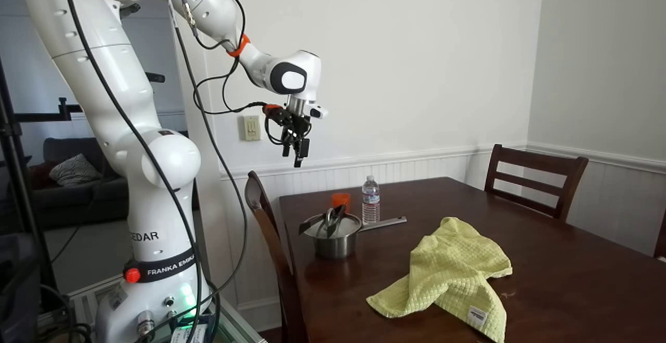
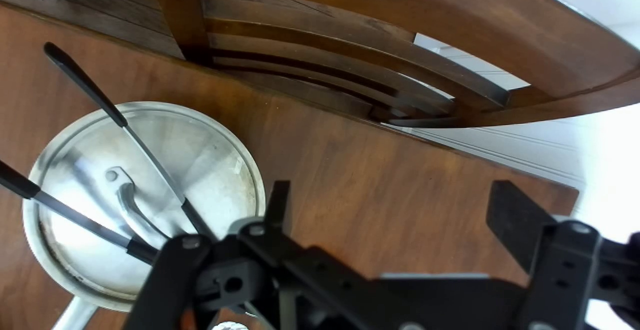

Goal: Move the tongs to the right

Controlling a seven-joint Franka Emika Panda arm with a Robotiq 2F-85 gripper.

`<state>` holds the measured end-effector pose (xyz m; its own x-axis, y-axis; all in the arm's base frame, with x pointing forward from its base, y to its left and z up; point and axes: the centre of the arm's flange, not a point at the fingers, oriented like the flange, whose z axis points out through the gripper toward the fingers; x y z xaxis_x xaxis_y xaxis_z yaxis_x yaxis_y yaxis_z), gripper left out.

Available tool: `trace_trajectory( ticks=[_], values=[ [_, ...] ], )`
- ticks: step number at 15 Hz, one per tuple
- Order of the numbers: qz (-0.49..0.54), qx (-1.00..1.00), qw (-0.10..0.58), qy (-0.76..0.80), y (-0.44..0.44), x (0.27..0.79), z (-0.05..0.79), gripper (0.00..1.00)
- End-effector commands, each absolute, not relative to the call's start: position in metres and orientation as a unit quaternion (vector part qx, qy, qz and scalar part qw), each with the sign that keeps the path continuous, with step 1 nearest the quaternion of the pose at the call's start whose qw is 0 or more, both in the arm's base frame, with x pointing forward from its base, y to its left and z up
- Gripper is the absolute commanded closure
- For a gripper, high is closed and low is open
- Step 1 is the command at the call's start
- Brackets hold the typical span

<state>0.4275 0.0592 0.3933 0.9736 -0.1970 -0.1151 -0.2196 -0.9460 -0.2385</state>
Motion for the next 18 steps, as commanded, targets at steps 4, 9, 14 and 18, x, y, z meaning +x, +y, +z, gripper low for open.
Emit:
trace_trajectory(
  ticks=[4, 9, 14, 18],
  values=[
    [-0.023, -0.971, 0.085, 0.224, -0.027, 0.449, 0.398, 0.00],
    [-0.082, -0.965, 0.007, 0.250, -0.056, 0.479, 0.389, 0.00],
    [-0.095, -0.975, -0.025, 0.202, 0.041, 0.538, 0.342, 0.00],
    [-0.068, -0.979, -0.014, 0.189, 0.067, 0.524, 0.325, 0.00]
  ],
)
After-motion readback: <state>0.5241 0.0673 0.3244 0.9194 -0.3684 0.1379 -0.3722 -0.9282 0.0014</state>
